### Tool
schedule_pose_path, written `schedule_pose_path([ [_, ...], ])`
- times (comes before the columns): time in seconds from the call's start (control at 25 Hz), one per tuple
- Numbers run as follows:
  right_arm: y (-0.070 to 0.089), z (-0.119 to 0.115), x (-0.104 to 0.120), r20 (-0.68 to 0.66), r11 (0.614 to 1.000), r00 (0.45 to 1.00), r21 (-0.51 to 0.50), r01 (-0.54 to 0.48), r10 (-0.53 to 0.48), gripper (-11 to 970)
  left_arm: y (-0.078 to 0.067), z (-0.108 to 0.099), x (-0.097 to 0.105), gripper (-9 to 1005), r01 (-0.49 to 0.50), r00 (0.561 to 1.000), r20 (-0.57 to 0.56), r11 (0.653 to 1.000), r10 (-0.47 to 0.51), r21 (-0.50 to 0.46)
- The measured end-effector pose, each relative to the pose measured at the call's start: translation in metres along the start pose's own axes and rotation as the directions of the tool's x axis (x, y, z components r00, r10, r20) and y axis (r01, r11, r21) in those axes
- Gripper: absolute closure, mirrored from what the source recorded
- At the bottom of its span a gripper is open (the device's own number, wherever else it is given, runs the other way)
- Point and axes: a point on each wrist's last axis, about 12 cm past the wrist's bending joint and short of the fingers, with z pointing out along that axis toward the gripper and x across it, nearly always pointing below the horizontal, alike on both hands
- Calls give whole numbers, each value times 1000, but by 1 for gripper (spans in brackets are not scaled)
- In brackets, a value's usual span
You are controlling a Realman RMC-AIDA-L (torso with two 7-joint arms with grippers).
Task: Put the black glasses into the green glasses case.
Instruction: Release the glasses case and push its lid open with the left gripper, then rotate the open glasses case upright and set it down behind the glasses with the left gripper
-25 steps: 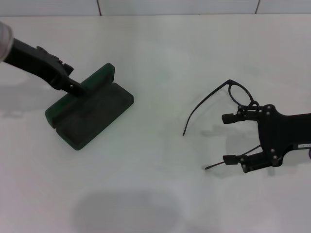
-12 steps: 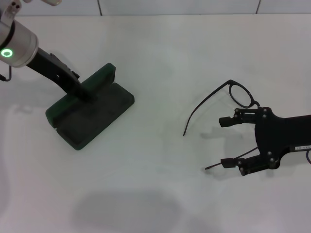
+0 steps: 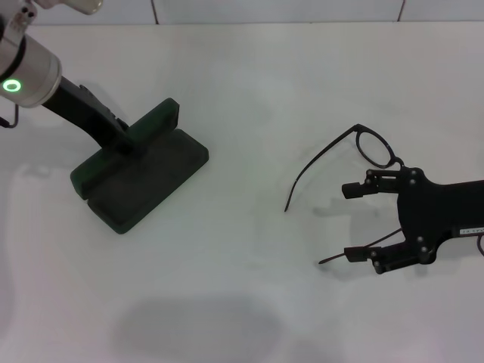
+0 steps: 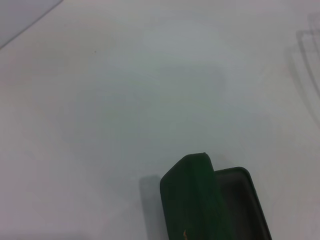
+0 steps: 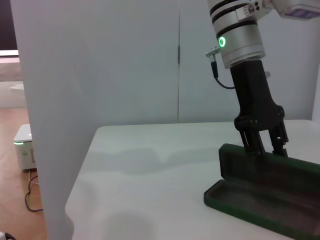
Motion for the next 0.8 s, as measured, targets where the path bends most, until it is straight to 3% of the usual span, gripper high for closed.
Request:
schedule_pose_path([
  [0.2,1,0,1,0,1000,1000,1,-3,3,90,-1,0,-2,609,-11,1000,1,1000,11,1],
  [0.6,1,-1,1,0,1000,1000,1,-12,12,90,-5,-7,-6,763,-65,998,21,998,65,-5],
  [0.8,2,0,2,1,1000,1000,2,-14,14,90,-14,-17,-23,785,-229,970,80,973,231,-28],
])
